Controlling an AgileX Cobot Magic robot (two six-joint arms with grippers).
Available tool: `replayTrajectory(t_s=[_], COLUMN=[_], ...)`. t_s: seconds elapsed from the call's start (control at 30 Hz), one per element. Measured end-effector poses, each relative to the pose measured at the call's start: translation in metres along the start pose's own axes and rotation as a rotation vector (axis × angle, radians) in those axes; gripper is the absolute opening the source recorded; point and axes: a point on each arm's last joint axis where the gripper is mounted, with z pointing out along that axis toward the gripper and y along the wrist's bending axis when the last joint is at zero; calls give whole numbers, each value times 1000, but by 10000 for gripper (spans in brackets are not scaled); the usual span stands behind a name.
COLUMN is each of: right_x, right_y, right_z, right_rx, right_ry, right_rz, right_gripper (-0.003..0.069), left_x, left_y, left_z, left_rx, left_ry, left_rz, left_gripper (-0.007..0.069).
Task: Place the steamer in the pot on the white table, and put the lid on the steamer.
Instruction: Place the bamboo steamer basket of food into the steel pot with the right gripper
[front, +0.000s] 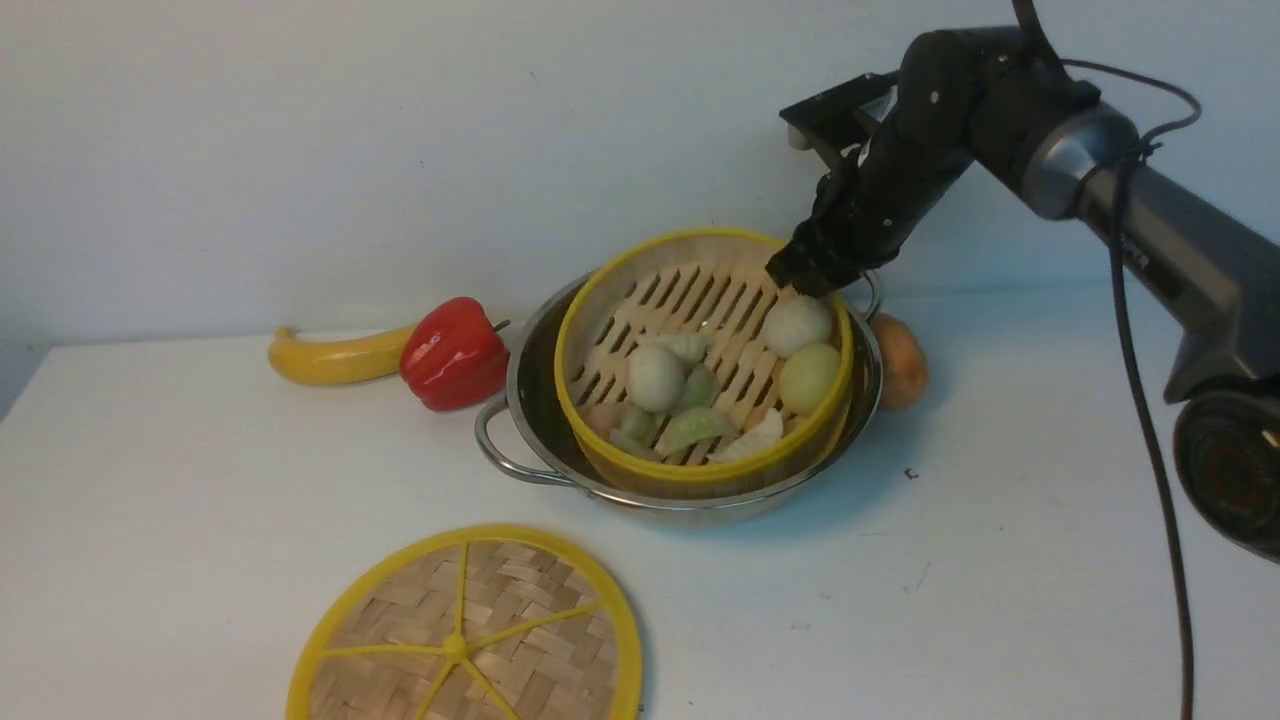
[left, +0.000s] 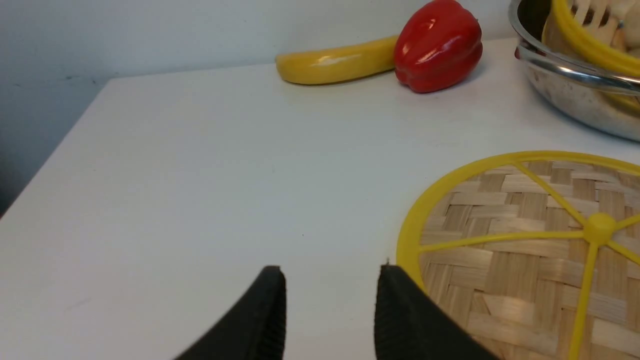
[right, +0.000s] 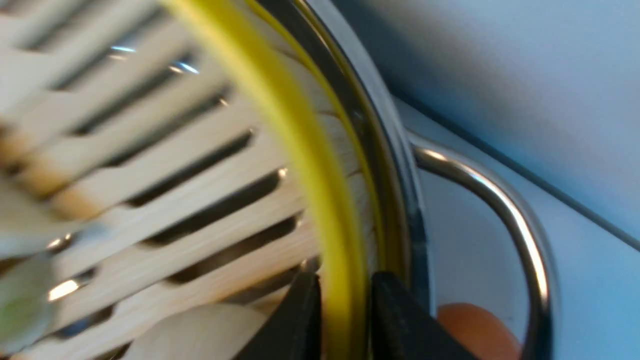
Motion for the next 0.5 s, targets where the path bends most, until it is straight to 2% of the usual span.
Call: replayTrajectory(t_s=[0.13,0.23,0.43,0.5], right_x=[-2,-2,-9,-18], right_y=[4,5,4,4], right_z=[-1,-1,-15,-33], right_rx=[-45,-54,-25,-10], right_ry=[-19,-22,-51,-104], right_rz=[0,0,-18,0], right_gripper=[350,410,417,383], left_x=[0,0,0,0], left_y=[0,0,0,0], left_z=[0,0,0,0], left_rx=[0,0,0,0], left_ry=[0,0,0,0], left_rz=[0,0,0,0], left_gripper=[245,245,245,245])
